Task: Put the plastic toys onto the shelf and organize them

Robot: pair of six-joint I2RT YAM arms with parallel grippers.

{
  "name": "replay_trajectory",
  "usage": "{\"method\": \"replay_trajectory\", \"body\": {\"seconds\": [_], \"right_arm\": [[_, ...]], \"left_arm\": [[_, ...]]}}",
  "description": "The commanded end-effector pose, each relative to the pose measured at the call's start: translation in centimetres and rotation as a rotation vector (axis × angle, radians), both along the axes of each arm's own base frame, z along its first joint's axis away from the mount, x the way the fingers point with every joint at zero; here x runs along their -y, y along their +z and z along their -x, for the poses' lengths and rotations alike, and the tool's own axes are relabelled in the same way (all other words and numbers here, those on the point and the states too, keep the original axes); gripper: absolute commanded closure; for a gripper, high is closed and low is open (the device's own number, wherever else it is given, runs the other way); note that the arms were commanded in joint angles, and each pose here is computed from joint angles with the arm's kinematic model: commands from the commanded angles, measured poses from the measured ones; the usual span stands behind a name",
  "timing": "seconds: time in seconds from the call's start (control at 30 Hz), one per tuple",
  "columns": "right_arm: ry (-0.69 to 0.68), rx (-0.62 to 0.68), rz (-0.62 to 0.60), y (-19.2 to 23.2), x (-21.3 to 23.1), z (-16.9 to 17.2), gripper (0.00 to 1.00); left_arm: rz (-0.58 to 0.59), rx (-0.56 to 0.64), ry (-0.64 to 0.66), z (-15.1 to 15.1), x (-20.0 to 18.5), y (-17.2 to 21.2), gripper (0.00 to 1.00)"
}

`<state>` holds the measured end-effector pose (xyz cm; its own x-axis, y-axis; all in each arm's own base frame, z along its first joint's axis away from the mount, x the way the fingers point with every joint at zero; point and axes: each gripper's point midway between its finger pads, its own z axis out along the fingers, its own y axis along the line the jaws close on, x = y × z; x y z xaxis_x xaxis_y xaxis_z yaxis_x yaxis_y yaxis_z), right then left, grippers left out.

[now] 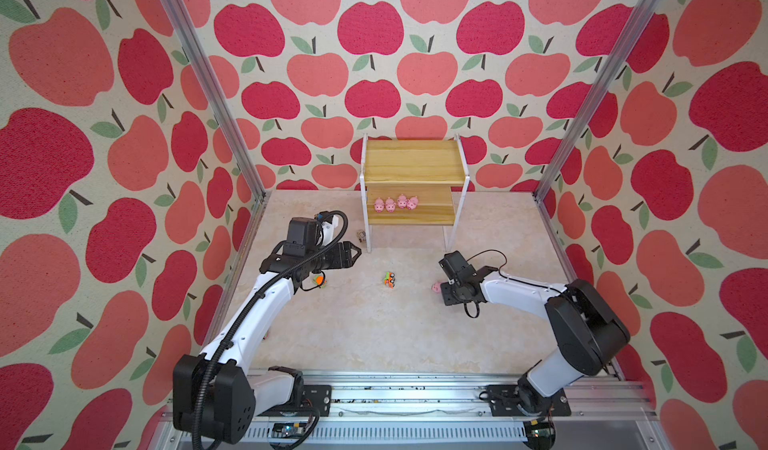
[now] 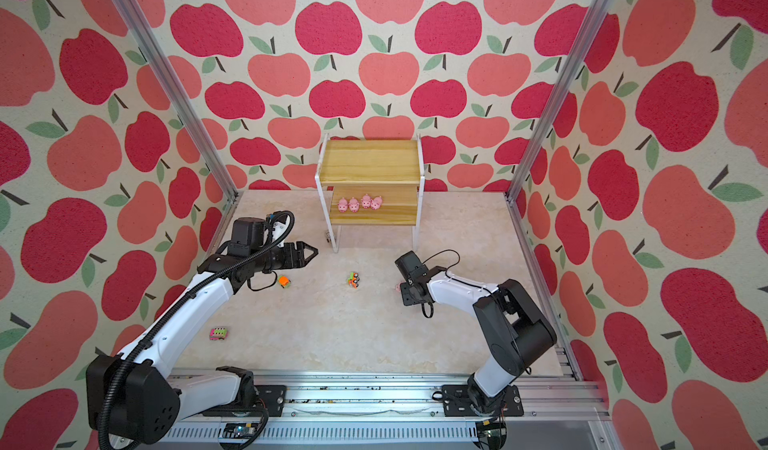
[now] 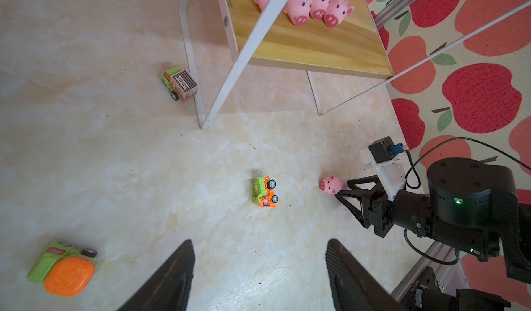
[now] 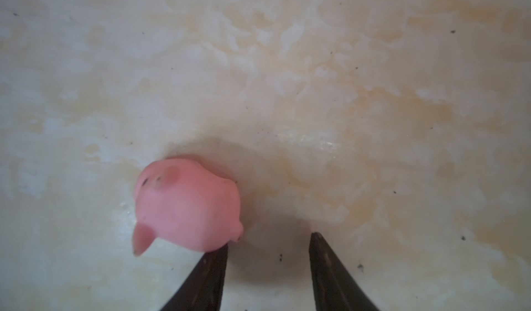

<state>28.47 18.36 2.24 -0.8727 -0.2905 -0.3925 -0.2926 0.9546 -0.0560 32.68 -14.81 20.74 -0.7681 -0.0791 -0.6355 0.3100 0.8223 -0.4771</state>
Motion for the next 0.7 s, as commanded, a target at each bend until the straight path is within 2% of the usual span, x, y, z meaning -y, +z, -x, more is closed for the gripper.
{"method": "replay_trajectory", "body": {"seconds": [0.0, 0.37, 0.47, 0.67], "right_arm": [[0.006, 0.049, 0.037, 0.5, 0.4, -1.9, 0.5], [0.034, 0.144, 0.02, 1.7, -1.7, -6.4, 0.44], [0.034, 0.174, 0.049, 2.4, -1.6, -7.4, 0.41], [-0.009, 0.241, 0.052, 5.0, 0.3, -6.1, 0.39]], "left_arm": [[-0.013, 0.052, -0.011, 0.2, 0.0, 1.4, 0.25], [-0.021, 0.073, -0.027, 1.2, -0.1, 2.4, 0.25], [-0.029, 0.078, -0.047, 1.7, 0.2, 2.7, 0.24], [-0.049, 0.09, -0.069, 2.5, 0.3, 2.8, 0.23]]}}
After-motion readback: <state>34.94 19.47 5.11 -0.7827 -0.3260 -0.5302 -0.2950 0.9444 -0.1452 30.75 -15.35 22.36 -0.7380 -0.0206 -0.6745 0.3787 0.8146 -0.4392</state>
